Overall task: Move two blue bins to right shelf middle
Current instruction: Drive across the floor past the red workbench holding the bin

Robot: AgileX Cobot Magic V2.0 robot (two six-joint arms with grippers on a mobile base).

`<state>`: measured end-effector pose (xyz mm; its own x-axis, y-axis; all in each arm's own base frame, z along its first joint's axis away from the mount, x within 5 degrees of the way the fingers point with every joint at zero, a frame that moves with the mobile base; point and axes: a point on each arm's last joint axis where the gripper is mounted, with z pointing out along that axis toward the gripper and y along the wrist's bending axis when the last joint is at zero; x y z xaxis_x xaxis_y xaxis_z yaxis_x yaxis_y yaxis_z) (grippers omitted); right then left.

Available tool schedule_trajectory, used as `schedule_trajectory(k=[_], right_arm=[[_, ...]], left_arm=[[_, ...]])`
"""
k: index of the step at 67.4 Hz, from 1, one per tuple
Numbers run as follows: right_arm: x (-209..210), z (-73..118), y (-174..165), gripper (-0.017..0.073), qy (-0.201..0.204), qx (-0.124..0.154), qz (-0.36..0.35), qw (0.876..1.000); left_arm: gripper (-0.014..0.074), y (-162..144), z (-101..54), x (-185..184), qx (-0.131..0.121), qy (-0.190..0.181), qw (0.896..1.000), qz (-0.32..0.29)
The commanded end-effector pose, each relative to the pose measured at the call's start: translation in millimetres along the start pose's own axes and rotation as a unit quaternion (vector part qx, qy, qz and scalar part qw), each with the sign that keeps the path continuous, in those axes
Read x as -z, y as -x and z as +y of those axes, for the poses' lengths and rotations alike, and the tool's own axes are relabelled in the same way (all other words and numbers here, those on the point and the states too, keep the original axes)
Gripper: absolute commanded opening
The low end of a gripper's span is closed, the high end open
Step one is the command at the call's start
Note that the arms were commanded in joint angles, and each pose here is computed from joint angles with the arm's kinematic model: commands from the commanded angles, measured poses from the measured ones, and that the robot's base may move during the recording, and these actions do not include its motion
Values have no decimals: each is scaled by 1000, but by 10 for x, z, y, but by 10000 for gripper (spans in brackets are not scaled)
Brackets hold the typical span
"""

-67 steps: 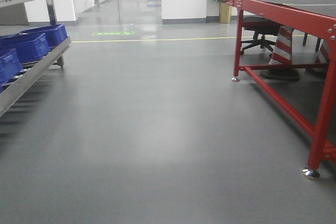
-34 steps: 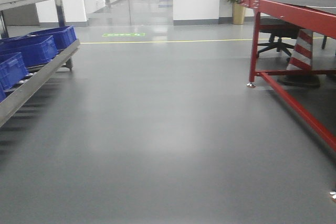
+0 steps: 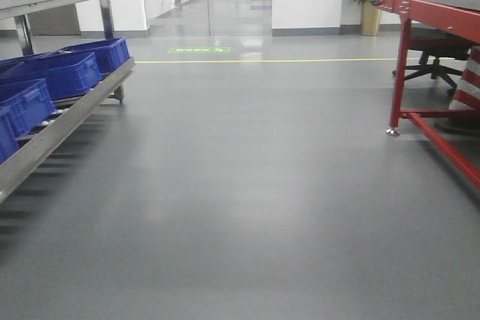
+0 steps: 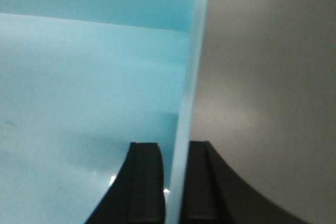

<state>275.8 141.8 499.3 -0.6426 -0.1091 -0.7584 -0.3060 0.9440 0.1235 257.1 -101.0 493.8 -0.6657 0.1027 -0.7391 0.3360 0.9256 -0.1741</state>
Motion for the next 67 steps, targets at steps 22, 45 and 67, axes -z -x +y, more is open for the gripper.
schedule_trajectory(k=[22,45,67], right_arm=[[97,-13,58,-151,2,10,-33,999],[97,-13,58,-151,2,10,-33,999],[97,-13,58,-151,2,10,-33,999]], left_arm=[[-111,33,-47,96,-2,-20,1000,-24],[-111,33,-47,96,-2,-20,1000,-24],[-111,33,-47,96,-2,-20,1000,-24]])
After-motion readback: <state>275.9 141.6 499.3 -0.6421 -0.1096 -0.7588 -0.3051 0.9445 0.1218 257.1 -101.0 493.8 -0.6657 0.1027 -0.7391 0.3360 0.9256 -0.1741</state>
